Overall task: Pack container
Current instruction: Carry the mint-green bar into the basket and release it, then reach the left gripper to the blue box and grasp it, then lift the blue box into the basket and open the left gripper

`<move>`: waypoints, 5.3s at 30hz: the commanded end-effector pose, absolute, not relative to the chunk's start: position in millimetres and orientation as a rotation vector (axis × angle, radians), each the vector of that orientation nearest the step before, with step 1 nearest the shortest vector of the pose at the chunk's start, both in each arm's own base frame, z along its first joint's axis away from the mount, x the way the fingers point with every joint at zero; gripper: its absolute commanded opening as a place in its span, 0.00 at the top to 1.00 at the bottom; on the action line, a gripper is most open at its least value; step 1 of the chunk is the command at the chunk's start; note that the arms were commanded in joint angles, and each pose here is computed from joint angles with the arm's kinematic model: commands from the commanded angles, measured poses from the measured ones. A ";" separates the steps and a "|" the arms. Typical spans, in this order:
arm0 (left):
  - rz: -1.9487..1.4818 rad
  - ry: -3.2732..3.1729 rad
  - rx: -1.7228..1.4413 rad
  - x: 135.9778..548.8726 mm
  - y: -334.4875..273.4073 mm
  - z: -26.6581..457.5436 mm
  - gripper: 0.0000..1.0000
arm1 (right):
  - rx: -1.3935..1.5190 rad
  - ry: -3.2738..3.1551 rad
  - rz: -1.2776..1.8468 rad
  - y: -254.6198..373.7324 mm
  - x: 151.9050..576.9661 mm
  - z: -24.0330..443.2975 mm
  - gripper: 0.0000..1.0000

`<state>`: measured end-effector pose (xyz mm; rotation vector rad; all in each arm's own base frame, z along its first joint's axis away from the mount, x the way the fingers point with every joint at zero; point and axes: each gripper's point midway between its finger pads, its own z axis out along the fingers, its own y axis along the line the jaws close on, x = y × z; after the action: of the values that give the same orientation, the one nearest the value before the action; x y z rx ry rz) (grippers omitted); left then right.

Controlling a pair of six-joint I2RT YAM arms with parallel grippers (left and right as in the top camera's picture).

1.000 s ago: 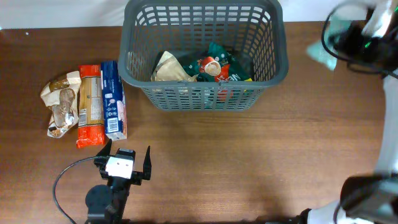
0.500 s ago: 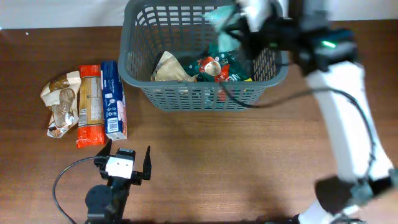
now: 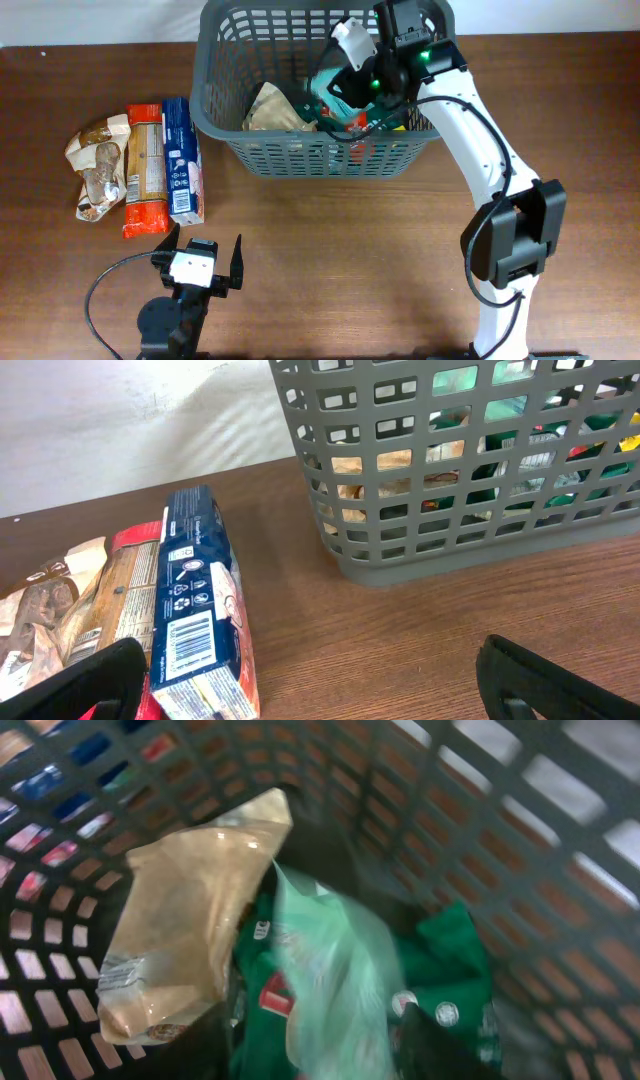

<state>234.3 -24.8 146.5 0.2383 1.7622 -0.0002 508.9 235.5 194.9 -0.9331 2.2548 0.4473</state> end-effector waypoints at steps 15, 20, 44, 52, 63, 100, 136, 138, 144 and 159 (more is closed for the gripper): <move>-0.015 1.748 0.243 234.3 -27.6 148.3 0.01 | -0.173 2.061 0.130 46.1 468.1 442.2 0.22; 0.005 1.696 0.248 236.5 -26.6 160.7 0.01 | 0.151 2.120 0.079 -45.5 454.5 432.7 0.17; 0.046 2.117 -0.198 277.1 40.2 207.2 0.01 | 0.735 2.530 0.084 -163.4 419.2 259.1 0.01; -0.044 2.440 -0.189 349.2 76.3 219.0 0.01 | 0.736 2.531 0.080 -163.8 418.9 258.8 0.01; -0.262 2.531 -0.166 400.0 67.0 186.8 0.06 | 0.736 2.531 0.080 -163.8 418.9 258.8 0.01; -0.158 2.853 -0.177 431.6 66.8 128.7 0.98 | 0.736 2.531 0.080 -163.8 418.9 258.8 0.01; -0.162 1.721 1.754 463.5 -207.7 268.8 0.98 | 0.736 2.532 0.080 -163.8 418.8 258.8 0.01; -0.177 1.768 1.775 467.1 -206.3 248.5 0.98 | 0.736 2.531 0.080 -163.8 418.9 258.8 0.01; -0.085 1.904 1.820 481.5 -188.5 205.3 0.98 | 0.736 2.531 0.080 -163.8 418.9 258.8 0.01; 0.203 2.089 1.162 454.3 -98.6 369.4 0.01 | 0.736 2.531 0.080 -163.8 418.9 258.8 0.01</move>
<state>476.1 -142.5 272.5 1.5301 2.1136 0.1244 420.1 -161.9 259.8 0.7276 2.5303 0.0869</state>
